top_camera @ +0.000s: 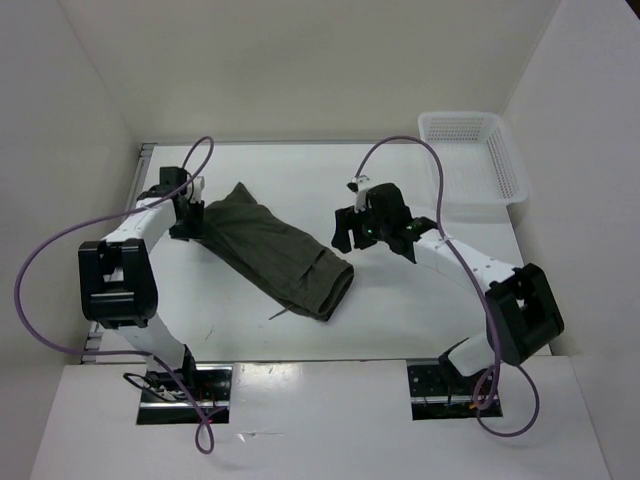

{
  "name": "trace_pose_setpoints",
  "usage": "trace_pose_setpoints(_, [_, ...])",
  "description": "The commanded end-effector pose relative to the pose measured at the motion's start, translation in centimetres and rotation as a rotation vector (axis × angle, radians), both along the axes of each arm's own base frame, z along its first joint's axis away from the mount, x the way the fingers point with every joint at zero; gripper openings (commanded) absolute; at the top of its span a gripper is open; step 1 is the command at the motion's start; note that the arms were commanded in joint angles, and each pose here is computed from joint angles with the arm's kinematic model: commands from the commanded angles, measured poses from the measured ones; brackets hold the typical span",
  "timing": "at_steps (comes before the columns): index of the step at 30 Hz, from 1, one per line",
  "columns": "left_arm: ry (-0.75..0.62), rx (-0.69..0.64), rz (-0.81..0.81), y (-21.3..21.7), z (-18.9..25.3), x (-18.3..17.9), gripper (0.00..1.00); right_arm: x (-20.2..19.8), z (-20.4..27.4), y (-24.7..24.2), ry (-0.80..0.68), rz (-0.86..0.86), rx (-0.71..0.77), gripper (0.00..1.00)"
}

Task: Fold and stack the shorts
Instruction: Fold the shorts

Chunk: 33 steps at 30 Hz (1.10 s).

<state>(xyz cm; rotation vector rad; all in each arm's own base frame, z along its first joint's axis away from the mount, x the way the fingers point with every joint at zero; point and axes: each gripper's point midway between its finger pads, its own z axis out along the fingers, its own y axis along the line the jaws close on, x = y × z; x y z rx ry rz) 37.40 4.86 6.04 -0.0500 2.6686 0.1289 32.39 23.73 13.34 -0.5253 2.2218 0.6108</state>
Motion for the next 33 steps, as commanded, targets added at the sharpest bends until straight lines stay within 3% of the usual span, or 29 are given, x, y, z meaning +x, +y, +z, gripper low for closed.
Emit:
trace_pose_setpoints(1, [-0.023, -0.094, -0.025, -0.9, 3.5, -0.8, 0.42, 0.8, 0.2, 1.4, 0.115, -0.121, 0.101, 0.75])
trace_pose_setpoints(4, [-0.100, -0.154, -0.035, -0.7, 6.7, 1.7, 0.49, -0.4, -1.4, 2.7, 0.215, -0.114, 0.142, 0.75])
trace_pose_setpoints(6, [-0.183, -0.138, -0.042, -0.1, 8.4, 5.2, 0.61, -1.2, -3.0, 2.8, 0.270, -0.130, 0.134, 0.75])
trace_pose_setpoints(10, [-0.150, -0.075, -0.007, 1.3, 6.0, 8.2, 0.65, -2.3, -6.5, 1.6, 0.357, -0.166, 0.050, 0.75])
trace_pose_setpoints(14, [-0.065, -0.069, 0.007, 1.7, 1.8, 8.0, 0.66, -6.1, -8.0, 1.6, 0.479, -0.089, 0.066, 0.75])
trace_pose_setpoints(20, [0.028, -0.083, 0.002, 1.0, -1.7, 6.4, 0.66, -7.6, -9.1, 1.4, 0.515, -0.065, 0.075, 0.77])
trace_pose_setpoints(23, [0.080, -0.125, -0.012, 0.1, -3.1, 4.7, 0.66, -7.9, -9.6, 1.9, 0.527, -0.025, 0.090, 0.53])
trace_pose_setpoints(24, [0.100, -0.138, -0.015, -0.2, -3.5, 4.2, 0.65, -7.5, -9.3, 2.1, 0.505, -0.014, 0.095, 0.29])
trace_pose_setpoints(27, [0.118, -0.177, -0.039, -1.4, -3.3, 3.2, 0.52, -4.8, -8.9, 1.9, 0.416, -0.003, 0.058, 0.03])
trace_pose_setpoints(31, [0.123, -0.209, -0.051, -2.1, -2.4, 1.8, 0.48, 5.2, -5.6, -1.3, 0.140, -0.123, -0.049, 0.00])
trace_pose_setpoints(33, [0.141, -0.224, -0.064, -2.9, -2.0, 0.5, 0.50, 8.9, -5.6, -3.0, -0.002, -0.132, -0.211, 0.00])
